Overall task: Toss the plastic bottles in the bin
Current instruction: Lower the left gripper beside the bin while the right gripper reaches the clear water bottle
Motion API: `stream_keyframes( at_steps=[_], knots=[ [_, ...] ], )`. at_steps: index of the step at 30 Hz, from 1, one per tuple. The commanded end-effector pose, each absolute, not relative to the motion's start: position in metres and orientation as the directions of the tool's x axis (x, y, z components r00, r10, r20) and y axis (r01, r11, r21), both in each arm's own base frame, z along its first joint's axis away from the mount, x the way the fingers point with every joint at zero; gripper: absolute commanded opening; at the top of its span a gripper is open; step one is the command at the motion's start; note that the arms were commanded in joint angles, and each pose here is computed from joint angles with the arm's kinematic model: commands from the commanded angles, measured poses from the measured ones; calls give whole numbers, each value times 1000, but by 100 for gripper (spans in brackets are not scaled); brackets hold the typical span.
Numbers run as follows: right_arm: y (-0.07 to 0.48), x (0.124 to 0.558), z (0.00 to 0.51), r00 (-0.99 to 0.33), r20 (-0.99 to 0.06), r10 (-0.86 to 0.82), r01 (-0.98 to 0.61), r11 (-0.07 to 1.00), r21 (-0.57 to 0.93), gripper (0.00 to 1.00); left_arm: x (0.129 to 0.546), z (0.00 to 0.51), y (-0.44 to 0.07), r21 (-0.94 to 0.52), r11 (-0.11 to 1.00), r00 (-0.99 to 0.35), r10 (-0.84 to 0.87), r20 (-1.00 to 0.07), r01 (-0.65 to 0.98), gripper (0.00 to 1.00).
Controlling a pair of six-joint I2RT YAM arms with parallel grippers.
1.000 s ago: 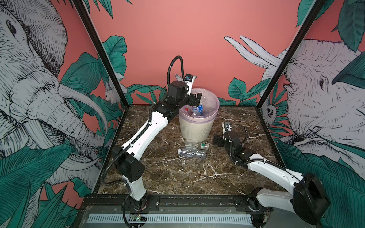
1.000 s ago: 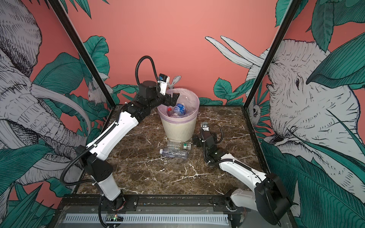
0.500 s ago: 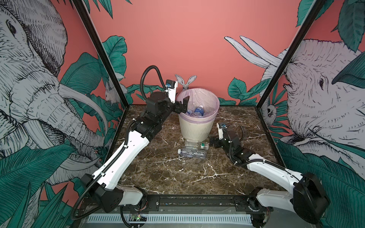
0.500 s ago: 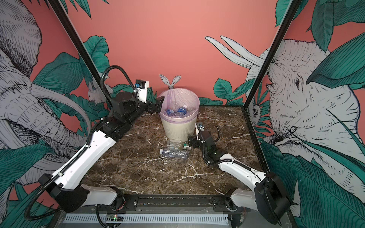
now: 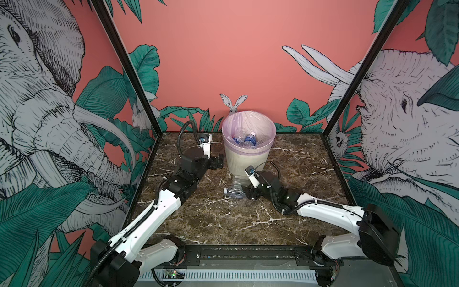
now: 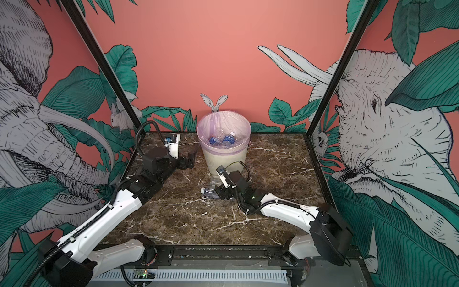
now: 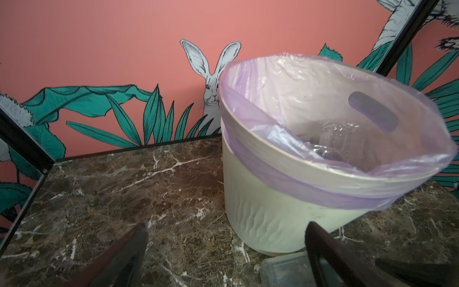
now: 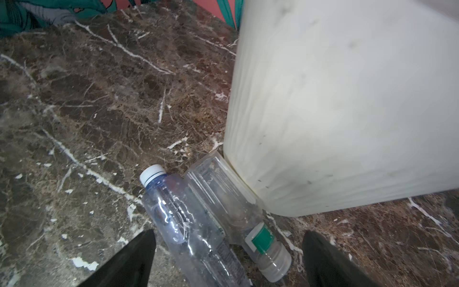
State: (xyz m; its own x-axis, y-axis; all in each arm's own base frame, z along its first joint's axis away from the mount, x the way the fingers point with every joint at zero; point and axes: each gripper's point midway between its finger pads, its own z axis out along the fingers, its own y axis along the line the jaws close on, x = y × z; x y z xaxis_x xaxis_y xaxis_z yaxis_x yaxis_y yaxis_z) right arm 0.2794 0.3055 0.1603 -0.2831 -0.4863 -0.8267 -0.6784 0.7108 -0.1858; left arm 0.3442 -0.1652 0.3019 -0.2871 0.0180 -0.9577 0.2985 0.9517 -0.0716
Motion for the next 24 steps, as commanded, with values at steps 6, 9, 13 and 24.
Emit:
stream_keyframes(
  at_steps=[6, 9, 13, 24],
  knots=[
    [320, 270, 135, -308, -739, -599, -741, 639, -208, 93, 353, 226, -161, -123, 962, -384, -21, -923, 242, 100],
    [327, 267, 129, -311, -717, -623, -759, 617, -207, 93, 356, 190, -162, -126, 965, -437, -12, -899, 232, 100],
    [331, 268, 120, -324, -686, -652, -767, 605, -212, 92, 354, 152, -169, -167, 952, -478, -26, -878, 255, 99],
    [331, 267, 94, -380, -632, -675, -765, 613, -195, 93, 353, 137, -172, -242, 934, -535, -68, -842, 262, 100]
  ],
)
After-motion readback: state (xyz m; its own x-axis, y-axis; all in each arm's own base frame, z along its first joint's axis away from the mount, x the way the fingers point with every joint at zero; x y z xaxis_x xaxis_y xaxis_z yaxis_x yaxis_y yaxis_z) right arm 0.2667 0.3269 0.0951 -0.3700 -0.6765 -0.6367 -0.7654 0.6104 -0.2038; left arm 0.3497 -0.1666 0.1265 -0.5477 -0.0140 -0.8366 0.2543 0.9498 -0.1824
